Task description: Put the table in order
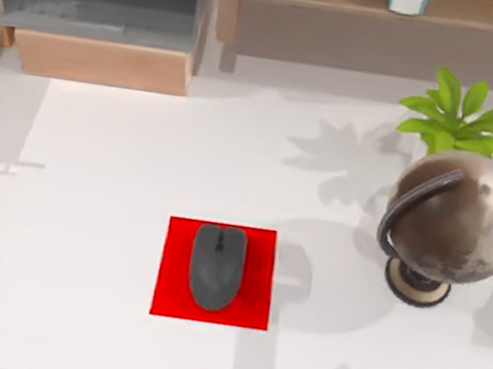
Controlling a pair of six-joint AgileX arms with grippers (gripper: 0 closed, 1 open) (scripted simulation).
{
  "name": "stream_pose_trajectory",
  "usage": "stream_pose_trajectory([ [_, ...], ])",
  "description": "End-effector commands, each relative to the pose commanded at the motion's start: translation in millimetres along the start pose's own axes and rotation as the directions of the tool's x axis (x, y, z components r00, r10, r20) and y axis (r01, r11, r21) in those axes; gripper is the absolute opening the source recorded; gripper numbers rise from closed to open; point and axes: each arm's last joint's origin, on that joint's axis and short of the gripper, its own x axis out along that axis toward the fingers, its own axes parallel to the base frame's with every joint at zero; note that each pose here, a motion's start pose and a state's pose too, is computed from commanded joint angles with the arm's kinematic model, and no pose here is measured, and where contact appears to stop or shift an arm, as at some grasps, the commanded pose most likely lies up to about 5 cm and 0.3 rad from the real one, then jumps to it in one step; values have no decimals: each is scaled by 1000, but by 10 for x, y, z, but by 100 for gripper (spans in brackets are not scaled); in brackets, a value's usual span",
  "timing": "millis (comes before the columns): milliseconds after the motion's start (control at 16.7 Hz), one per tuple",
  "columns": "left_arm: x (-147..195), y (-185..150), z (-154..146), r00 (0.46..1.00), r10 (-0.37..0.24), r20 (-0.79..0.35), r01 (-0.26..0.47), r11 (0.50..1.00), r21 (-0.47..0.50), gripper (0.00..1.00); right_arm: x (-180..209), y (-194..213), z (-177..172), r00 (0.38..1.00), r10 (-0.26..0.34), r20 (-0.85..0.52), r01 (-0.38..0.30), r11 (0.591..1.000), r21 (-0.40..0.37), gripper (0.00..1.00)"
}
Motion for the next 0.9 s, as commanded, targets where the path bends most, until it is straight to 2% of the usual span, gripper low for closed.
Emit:
stream_pose_trajectory([
  [600, 0, 0, 0, 1000, 0, 0, 0, 1000, 0, 2, 0, 0, 0, 1000, 0, 0, 0, 1000, 0, 100],
  [900, 0, 0, 0, 1000, 0, 0, 0, 1000, 0, 0, 0, 0, 0, 1000, 0, 0, 0, 1000, 0, 100],
])
